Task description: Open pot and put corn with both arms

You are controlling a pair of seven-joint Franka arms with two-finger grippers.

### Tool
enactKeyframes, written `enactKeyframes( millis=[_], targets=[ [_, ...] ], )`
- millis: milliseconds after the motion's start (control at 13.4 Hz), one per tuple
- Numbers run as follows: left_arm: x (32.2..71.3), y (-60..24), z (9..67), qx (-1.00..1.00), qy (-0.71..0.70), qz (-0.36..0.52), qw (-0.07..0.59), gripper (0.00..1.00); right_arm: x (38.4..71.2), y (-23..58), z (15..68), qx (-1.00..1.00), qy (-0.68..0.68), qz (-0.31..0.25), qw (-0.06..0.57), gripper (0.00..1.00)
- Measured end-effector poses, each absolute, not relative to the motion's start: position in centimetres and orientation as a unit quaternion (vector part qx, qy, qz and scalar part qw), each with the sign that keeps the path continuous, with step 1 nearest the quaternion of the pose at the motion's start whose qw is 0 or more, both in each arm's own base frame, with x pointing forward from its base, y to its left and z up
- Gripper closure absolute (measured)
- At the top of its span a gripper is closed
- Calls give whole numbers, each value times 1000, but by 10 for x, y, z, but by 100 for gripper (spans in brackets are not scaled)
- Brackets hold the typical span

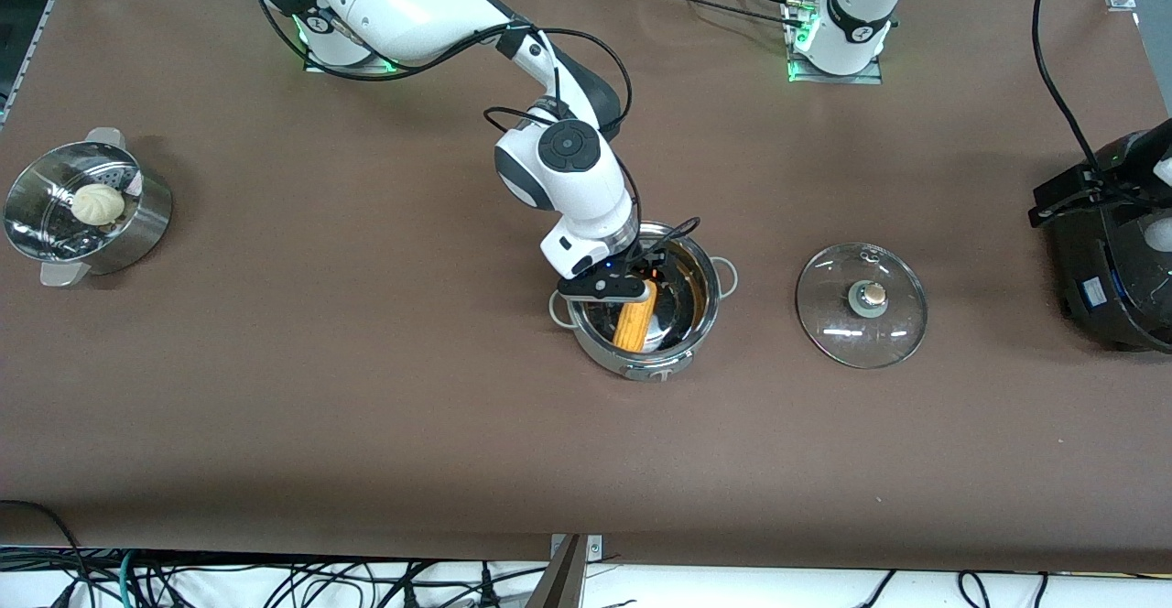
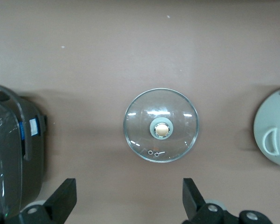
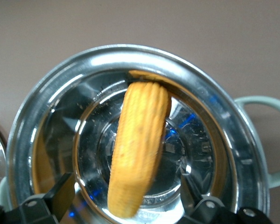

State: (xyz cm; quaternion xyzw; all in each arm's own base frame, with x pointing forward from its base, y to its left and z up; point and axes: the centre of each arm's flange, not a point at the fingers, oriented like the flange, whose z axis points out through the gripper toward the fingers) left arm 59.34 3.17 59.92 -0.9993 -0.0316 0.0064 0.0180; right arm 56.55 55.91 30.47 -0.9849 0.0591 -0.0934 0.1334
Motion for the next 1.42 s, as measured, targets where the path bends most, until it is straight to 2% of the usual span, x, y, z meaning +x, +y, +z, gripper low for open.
enactKeyframes(
  millis=[224,522,671,969,1193,1417],
  targets=[
    [595,33,596,-999,-50,9,19,0,581,536,346,-990,13,-103,92,0],
    [595,35,612,-998,-55,-7,19,0,623,441,452,-993,12,-106,43,0],
    [596,34,614,-998,-56,-10,19,0,635,392,483,-996,5,-91,22,0],
    [596,27,615,-998,-50,-11,19,0,664,256,522,-1000,-8,-23,0,0],
    [596,23,615,-999,-47,-11,18,0,657,189,557,-1000,23,7,-16,0],
    [596,18,615,-999,-42,-11,18,0,655,150,569,-999,34,12,-26,0]
  ],
)
